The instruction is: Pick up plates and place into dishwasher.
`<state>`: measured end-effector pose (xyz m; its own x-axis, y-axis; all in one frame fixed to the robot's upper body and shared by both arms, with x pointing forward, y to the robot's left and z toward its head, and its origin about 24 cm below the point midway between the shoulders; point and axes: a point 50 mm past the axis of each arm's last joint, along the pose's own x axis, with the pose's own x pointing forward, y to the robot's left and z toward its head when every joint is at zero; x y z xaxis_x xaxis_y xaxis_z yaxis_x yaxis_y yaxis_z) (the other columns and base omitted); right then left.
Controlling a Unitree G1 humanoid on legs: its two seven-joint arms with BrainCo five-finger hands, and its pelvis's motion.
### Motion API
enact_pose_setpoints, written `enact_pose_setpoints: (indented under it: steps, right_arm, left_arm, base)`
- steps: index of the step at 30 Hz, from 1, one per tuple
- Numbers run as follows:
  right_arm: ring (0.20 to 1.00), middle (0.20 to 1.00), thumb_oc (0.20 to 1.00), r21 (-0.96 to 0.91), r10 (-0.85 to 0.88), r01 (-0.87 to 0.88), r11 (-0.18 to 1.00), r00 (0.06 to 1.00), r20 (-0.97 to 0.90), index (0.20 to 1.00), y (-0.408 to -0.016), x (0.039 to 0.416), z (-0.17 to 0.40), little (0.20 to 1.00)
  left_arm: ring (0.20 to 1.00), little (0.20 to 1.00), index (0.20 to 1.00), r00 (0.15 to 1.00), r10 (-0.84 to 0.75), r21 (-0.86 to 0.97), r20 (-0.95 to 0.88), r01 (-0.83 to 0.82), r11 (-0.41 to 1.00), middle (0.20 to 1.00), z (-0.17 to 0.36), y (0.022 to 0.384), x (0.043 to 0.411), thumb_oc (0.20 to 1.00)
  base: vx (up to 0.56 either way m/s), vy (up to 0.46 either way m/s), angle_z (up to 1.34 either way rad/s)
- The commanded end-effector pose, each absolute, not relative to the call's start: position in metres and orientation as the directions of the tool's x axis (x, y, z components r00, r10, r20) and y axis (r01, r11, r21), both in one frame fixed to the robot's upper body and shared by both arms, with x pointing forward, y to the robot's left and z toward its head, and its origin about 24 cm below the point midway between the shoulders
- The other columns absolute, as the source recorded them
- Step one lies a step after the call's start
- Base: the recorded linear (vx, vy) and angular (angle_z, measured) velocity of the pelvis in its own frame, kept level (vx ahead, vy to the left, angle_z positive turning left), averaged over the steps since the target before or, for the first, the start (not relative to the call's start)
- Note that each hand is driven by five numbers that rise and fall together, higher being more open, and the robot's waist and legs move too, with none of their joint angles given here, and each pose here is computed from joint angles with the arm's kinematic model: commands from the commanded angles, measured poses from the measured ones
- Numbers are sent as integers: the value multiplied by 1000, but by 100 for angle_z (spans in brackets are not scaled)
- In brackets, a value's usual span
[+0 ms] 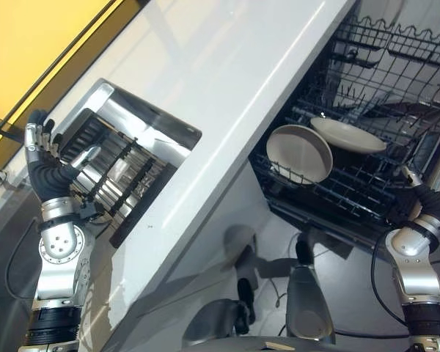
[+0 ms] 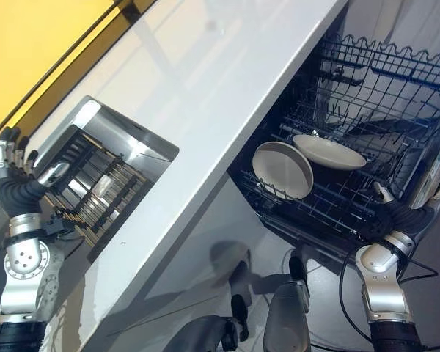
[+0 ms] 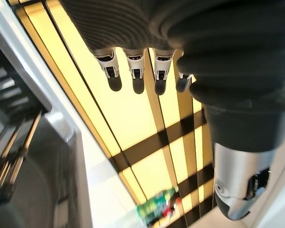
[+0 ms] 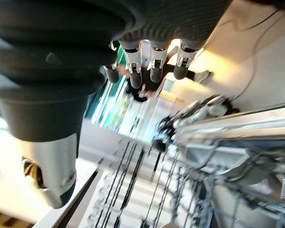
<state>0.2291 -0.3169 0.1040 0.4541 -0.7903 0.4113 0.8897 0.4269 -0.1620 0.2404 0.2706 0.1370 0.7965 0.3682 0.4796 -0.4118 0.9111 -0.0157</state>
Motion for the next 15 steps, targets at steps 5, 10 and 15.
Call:
enact_pose_setpoints:
  steps: [5, 10, 15]
  right_arm:
    - [1000, 1000, 1000, -14, -715, 789, 615, 564, 414, 1000, -300, 251, 118, 1000]
    - [1000, 1000, 1000, 95, -697, 724, 683, 608, 381, 1000, -290, 269, 123, 1000]
    - [1000, 1000, 1000, 172, -611, 595, 785, 701, 366, 1000, -286, 294, 134, 1000]
  left_arm:
    - [1000, 1000, 1000, 738, 399, -104, 544, -412, 905, 1000, 146, 265, 240, 1000]
    - [1000, 1000, 1000, 723, 401, -132, 563, -400, 907, 1000, 150, 254, 247, 1000]
    - [1000, 1000, 1000, 718, 383, -157, 581, -363, 918, 1000, 156, 244, 251, 1000]
  base:
    - [-78, 132, -13]
    - [-96, 84, -4]
    - [-52, 33, -3]
